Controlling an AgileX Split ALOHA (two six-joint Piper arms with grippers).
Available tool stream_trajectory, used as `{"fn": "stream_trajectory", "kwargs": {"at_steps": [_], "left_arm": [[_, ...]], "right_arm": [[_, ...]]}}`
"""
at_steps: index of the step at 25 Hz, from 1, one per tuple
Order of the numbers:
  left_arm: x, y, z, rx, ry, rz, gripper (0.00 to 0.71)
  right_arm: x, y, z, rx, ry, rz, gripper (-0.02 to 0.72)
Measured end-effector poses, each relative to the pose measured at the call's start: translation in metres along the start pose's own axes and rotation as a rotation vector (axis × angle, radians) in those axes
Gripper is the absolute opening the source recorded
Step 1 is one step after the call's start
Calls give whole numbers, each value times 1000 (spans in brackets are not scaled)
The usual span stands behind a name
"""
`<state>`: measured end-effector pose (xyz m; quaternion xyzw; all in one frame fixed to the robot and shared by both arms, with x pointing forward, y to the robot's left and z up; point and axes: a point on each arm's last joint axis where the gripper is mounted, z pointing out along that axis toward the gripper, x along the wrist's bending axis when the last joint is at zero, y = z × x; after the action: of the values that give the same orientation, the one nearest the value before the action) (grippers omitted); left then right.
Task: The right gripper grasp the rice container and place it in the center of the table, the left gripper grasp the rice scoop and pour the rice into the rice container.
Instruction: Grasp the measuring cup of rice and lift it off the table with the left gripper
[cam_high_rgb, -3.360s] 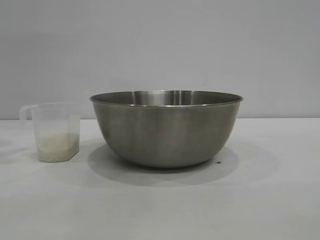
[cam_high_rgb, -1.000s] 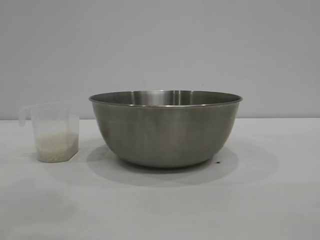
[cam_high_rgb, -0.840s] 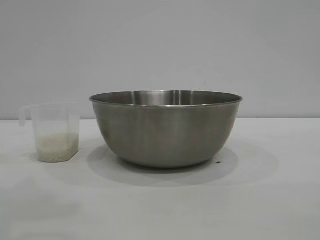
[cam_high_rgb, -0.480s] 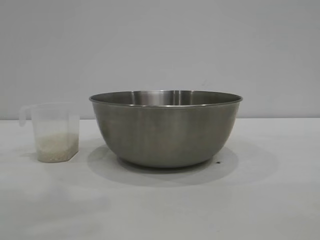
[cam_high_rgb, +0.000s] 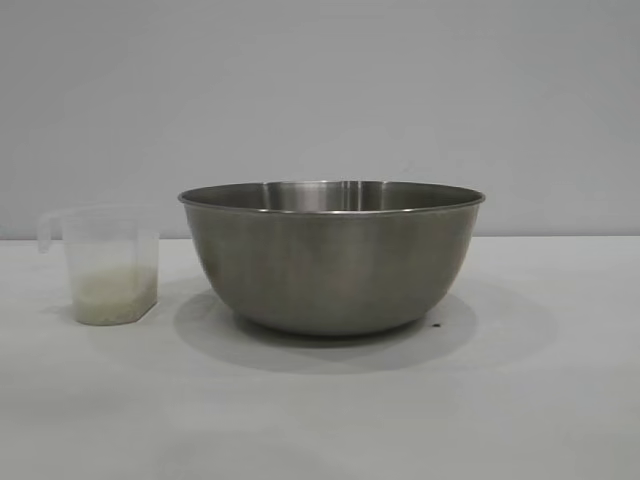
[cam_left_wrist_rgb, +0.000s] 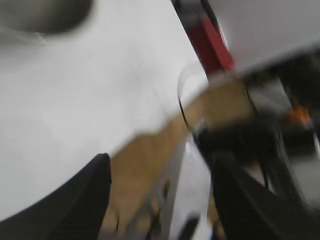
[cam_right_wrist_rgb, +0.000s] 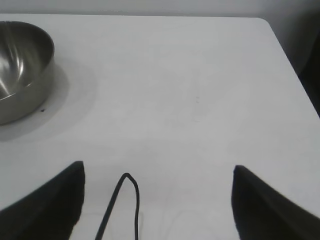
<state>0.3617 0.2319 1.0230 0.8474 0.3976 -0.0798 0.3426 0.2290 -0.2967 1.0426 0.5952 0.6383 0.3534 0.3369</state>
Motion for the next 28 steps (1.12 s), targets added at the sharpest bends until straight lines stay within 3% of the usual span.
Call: {"fn": "stream_trajectory", "kwargs": {"at_steps": [3,7,9,10,12,16,26,28], "left_arm": [[16,9,-10,-3,210,43,429],[35,20,-19,-116,439,40,429],[41,28,-24,-202,522,34,363],[43,31,-26,-239,553,34,374],[48,38,-32,-335,617,18,316],[53,48,-41,-512,702,-24,322],[75,28,-38,-761,917,-138,322],[77,24,-37,-788,931,-167,322]], "right_arm": [[0,0,0,0,0,0,538],[0,0,0,0,0,0,538],[0,0,0,0,0,0,538],[0,0,0,0,0,0,538],[0,0,0,0,0,0,538],[0,0,0,0,0,0,538],[0,0,0,0,0,0,538],[0,0,0,0,0,0,538]]}}
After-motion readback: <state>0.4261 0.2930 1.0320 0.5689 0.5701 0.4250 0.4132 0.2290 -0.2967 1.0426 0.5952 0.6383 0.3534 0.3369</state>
